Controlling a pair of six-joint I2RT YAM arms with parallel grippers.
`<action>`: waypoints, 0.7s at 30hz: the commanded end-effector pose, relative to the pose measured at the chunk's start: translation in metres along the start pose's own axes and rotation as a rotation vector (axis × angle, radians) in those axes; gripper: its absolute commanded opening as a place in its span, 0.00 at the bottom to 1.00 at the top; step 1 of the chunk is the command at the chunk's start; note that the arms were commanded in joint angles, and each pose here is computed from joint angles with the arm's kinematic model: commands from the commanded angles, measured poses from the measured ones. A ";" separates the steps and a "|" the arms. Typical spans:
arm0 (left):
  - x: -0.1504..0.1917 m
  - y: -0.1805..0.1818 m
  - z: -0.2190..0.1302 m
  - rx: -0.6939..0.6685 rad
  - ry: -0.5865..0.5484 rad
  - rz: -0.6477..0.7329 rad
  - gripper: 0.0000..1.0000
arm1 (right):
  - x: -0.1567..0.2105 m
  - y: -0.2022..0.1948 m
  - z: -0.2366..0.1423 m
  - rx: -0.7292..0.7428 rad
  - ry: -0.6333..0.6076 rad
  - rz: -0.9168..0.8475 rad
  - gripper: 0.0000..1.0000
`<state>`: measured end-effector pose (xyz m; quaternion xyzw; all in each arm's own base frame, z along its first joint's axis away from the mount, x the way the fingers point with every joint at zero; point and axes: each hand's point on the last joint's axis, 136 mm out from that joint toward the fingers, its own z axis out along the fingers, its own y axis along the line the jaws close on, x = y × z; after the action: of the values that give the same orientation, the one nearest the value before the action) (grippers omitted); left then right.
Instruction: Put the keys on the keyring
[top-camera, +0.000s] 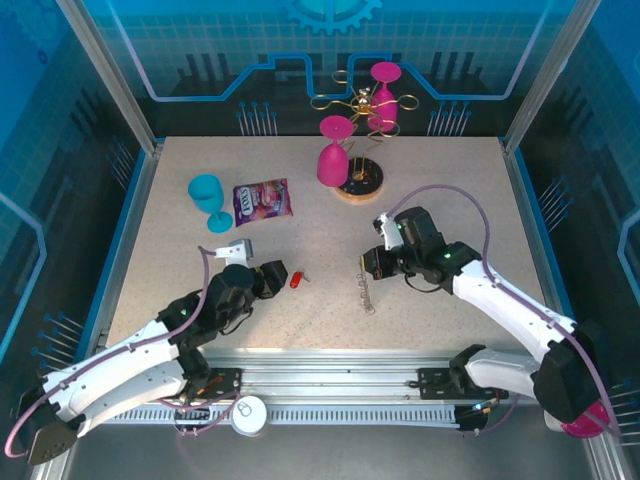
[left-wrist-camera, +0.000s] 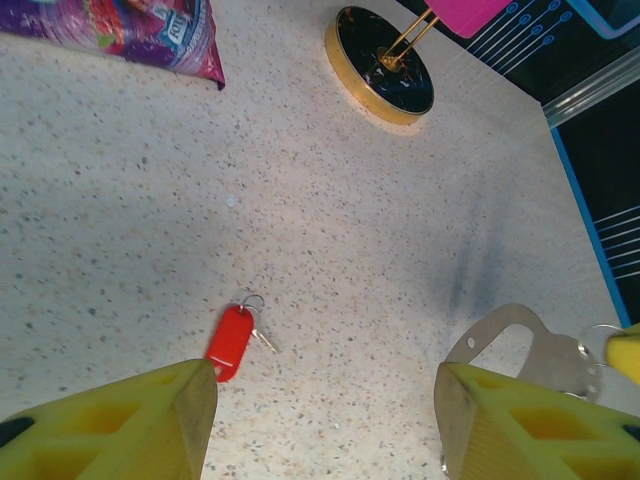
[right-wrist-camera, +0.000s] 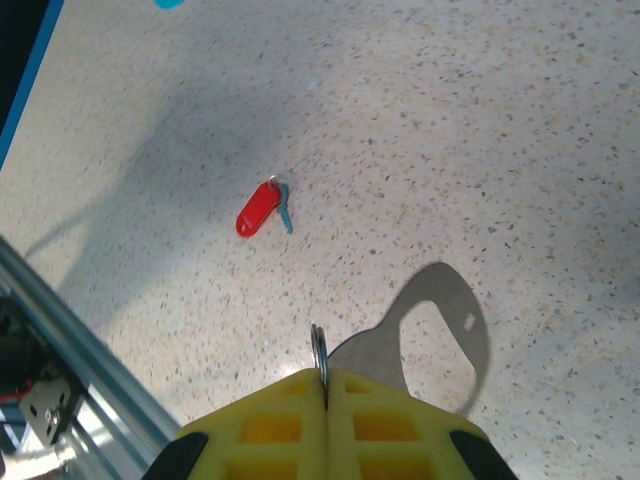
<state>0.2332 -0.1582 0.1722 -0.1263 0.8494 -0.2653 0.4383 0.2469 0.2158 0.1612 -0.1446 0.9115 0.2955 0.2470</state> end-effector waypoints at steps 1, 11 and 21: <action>-0.009 0.002 -0.008 -0.014 -0.036 0.107 0.59 | -0.009 0.026 -0.020 -0.083 -0.005 -0.143 0.00; -0.031 -0.024 -0.014 0.047 -0.086 0.248 0.60 | -0.019 0.060 -0.027 -0.187 -0.033 -0.300 0.00; -0.035 -0.033 -0.014 0.073 -0.097 0.302 0.59 | -0.015 0.086 -0.023 -0.336 -0.025 -0.404 0.00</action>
<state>0.2382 -0.1618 0.2007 -0.0126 0.8383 -0.2225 0.4976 0.2240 0.2561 0.2060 -0.3113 0.8391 0.3555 0.2694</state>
